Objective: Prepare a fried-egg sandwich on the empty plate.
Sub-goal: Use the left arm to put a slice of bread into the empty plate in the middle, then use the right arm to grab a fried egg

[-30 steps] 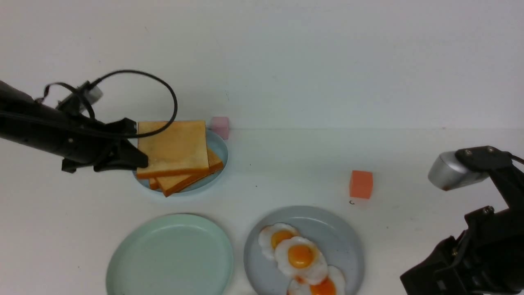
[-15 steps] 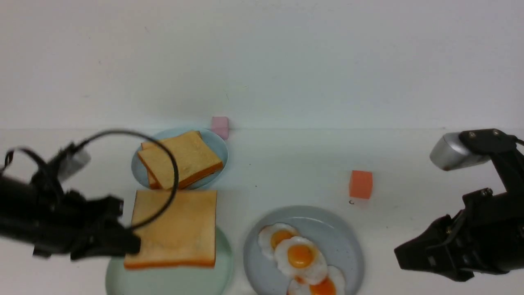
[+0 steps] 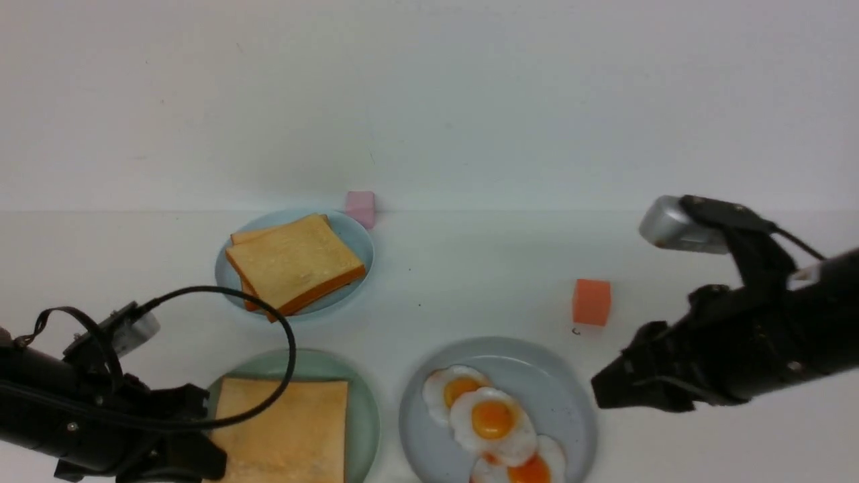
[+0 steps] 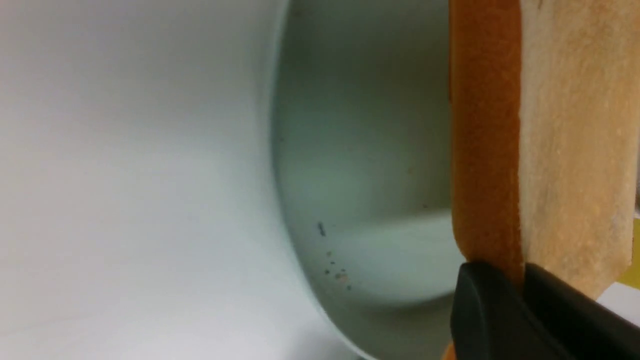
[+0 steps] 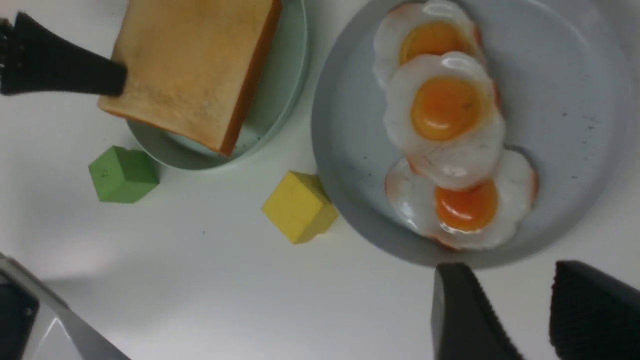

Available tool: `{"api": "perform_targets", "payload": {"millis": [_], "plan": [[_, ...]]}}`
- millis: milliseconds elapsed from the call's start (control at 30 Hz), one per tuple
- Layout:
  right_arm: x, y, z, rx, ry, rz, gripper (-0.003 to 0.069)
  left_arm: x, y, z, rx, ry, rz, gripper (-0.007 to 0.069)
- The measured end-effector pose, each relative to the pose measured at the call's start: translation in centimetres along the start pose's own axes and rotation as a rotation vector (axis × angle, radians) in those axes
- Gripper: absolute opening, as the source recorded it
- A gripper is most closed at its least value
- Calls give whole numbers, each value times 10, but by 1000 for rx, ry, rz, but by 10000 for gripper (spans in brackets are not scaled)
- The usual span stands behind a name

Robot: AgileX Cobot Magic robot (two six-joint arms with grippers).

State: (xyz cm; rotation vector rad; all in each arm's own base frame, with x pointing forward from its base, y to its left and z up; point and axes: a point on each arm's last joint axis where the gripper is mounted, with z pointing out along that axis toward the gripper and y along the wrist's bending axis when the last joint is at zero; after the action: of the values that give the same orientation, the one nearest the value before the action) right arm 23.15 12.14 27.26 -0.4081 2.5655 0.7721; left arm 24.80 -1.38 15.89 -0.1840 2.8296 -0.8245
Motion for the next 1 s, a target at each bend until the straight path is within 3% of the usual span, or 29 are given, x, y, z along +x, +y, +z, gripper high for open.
{"api": "perform_targets", "payload": {"millis": [233,567,667,867,1000], "plan": [[-28,-17,57,-72,80,-75,351,-5,3,3,-12,-15,-26,76],[-49,-60,126,-121,247,14,355,-14,-11,-10,35,58,-52,399],[-46,-72,135,-124,267,52,355,-16,-16,-21,17,36,-48,454],[-39,-81,158,-200,279,116,353,-20,-45,-64,34,-98,38,474],[-39,-83,167,-241,266,161,302,-13,-72,-98,66,-208,132,426]]}}
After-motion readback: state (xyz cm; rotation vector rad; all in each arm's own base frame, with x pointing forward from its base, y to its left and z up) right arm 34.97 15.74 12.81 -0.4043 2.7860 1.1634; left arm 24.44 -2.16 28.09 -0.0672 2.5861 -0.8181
